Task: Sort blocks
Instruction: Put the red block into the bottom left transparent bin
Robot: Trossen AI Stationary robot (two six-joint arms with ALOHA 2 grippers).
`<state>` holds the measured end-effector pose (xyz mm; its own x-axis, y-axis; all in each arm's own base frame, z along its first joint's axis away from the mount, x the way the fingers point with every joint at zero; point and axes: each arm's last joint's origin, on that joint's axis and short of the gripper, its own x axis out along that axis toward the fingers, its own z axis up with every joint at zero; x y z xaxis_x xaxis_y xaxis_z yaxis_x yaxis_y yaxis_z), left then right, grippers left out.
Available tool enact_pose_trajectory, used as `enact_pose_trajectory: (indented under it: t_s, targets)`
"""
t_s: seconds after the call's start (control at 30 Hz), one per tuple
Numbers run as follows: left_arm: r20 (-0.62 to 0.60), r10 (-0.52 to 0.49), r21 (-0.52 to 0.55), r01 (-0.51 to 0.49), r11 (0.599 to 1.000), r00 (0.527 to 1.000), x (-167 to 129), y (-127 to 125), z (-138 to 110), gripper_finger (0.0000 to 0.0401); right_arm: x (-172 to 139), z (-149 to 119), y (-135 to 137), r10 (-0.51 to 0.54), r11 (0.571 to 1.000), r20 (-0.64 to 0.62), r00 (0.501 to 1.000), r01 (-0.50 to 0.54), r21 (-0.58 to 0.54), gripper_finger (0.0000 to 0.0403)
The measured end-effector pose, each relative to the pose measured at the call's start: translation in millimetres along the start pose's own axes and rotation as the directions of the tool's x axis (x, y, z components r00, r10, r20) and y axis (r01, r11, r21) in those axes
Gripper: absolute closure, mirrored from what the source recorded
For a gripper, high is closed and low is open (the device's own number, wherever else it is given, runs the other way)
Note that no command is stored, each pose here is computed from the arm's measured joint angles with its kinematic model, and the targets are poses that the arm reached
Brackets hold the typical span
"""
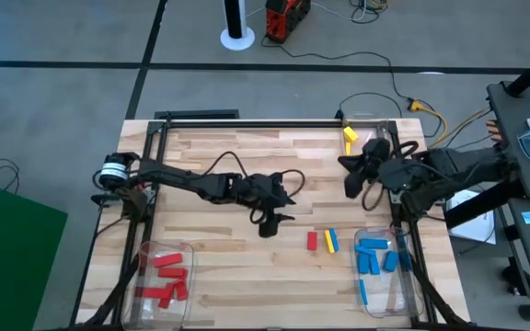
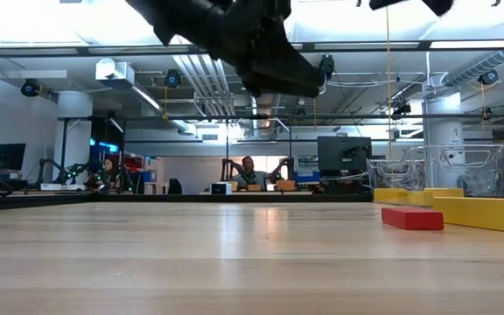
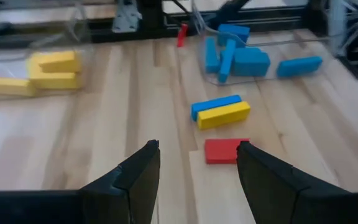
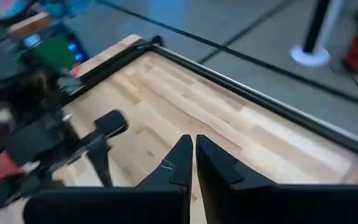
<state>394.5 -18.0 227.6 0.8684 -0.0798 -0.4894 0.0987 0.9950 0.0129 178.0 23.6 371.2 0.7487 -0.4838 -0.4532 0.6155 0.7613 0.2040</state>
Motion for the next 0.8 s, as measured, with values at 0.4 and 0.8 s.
enact_pose_trajectory:
  t_s: [0.4,0.8]
  targets:
    - [0.073,-0.026,0.028,0.024,0.999,0.997,0.1,15.4,6.6,0.0211,2.7,7.3,-15.7,-0.073,0.968,0.017,0.997,0.067,0.243,0.039]
    - [0.095,0.062,-0.138,-0.049,0.989,0.994,-1.0,15.3,15.6,0.0211,-13.4,12.4,-27.5,-0.035,0.992,0.05,0.998,0.028,0.126,0.039]
